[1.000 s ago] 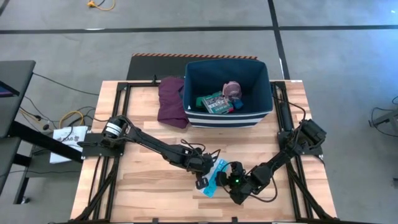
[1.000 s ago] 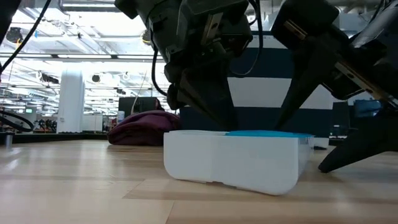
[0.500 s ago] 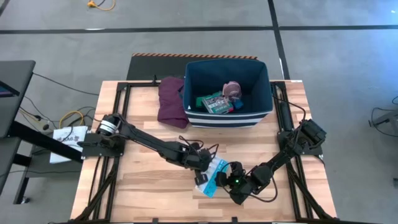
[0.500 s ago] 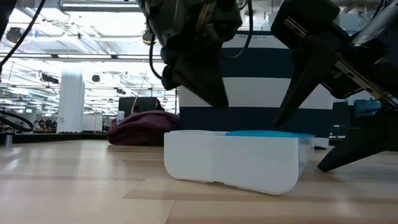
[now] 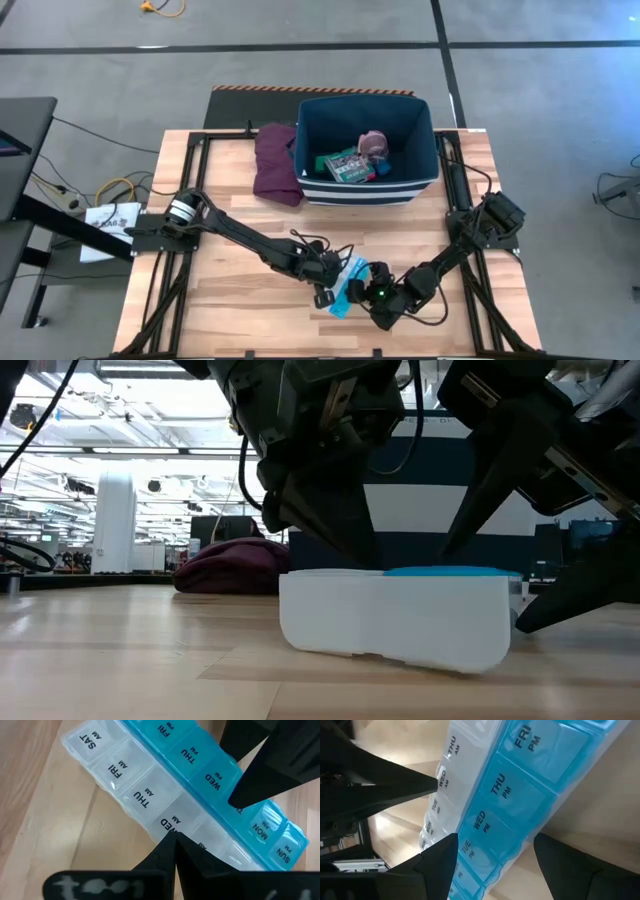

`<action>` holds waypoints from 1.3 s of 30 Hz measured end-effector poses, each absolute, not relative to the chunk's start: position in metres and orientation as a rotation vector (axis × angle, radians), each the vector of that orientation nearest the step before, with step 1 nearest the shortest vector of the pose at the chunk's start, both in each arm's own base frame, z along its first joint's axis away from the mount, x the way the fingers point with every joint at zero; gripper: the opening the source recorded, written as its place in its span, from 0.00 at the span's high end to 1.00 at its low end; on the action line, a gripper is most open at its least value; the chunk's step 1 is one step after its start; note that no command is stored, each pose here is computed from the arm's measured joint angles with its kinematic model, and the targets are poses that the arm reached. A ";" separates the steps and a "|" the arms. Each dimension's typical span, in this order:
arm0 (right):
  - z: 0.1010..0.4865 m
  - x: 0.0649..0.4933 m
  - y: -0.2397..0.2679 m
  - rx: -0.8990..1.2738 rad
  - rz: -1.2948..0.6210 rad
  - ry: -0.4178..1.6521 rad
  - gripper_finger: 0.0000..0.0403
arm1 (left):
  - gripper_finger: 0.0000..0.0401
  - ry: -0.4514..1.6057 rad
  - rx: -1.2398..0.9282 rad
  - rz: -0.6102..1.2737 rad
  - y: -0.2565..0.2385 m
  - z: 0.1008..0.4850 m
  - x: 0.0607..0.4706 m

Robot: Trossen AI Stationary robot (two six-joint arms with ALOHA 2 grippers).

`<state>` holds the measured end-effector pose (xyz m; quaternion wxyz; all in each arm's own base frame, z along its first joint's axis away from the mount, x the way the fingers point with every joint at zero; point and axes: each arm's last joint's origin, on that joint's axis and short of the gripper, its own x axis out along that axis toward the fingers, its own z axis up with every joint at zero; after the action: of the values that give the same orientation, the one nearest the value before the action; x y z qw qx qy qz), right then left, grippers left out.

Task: Pick & place medical supplies in basket/bin
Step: Put the white and blue medicine organizer into the blue organizer

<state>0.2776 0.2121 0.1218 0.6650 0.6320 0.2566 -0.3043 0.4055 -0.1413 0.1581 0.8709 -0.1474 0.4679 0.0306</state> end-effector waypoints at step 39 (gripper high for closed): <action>0.124 0.287 0.204 1.415 -0.672 0.549 0.68 | 1.00 0.947 -0.342 0.215 -0.127 0.216 0.377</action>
<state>0.2866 0.2043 0.1243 0.6751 0.6289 0.2442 -0.2986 0.3774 -0.1273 0.2157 0.8704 -0.1634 0.4529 0.1029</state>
